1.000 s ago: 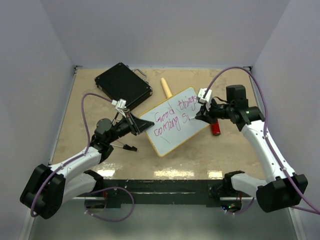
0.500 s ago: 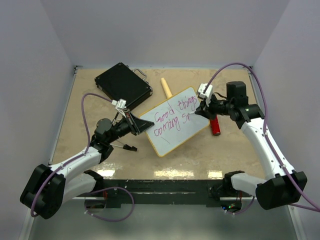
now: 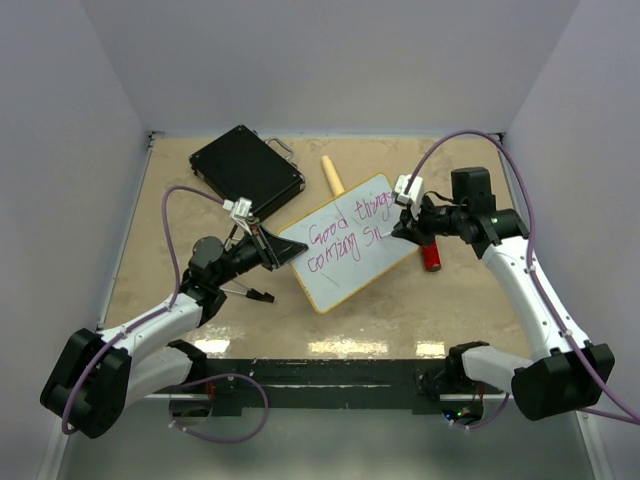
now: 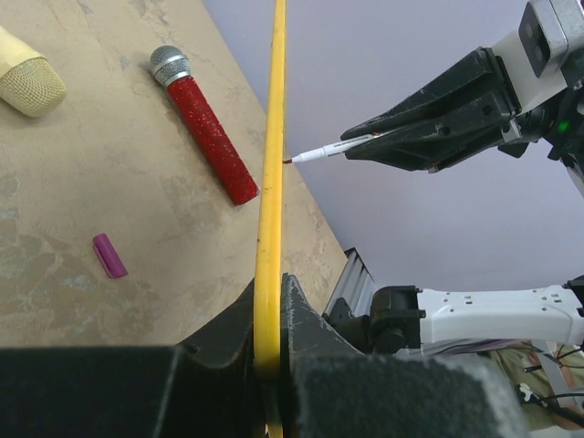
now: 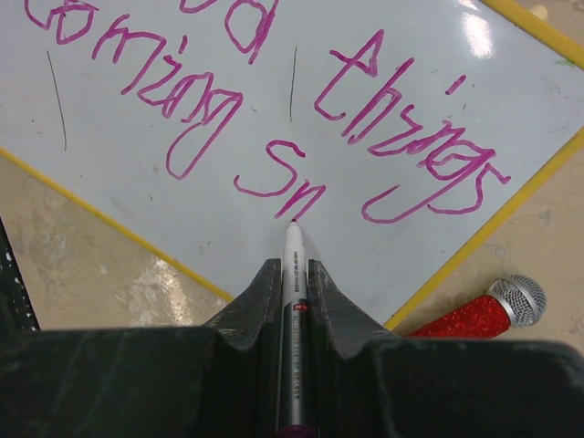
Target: Write a sentence on the whiteboard
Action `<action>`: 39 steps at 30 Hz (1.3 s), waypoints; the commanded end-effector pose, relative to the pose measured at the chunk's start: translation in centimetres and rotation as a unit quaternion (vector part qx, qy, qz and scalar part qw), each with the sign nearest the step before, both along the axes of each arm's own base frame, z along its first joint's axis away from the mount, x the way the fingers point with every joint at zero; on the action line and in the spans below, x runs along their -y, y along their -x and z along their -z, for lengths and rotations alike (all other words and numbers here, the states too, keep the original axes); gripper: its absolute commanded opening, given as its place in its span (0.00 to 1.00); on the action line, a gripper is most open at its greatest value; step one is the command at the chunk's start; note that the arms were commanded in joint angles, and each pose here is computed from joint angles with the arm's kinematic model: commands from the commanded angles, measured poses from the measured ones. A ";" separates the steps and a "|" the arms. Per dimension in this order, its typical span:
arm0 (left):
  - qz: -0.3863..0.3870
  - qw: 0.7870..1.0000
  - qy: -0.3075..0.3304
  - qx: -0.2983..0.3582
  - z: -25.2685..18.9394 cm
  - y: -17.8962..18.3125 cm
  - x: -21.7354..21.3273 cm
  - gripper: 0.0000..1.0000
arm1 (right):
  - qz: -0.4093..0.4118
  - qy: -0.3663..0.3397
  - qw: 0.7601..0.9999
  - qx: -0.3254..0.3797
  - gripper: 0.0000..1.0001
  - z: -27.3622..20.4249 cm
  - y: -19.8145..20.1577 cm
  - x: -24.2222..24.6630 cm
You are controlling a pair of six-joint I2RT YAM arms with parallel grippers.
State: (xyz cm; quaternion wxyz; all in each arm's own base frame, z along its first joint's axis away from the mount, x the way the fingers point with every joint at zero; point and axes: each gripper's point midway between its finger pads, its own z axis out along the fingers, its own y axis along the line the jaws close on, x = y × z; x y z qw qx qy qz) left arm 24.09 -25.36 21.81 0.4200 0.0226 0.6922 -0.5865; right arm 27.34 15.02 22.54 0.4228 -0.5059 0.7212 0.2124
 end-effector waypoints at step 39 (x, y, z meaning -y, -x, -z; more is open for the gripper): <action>0.014 0.993 0.050 0.103 -6.0 0.9 -0.1 0.00 | -0.003 -0.066 0.997 0.050 0.00 -5.8 0.3 -0.7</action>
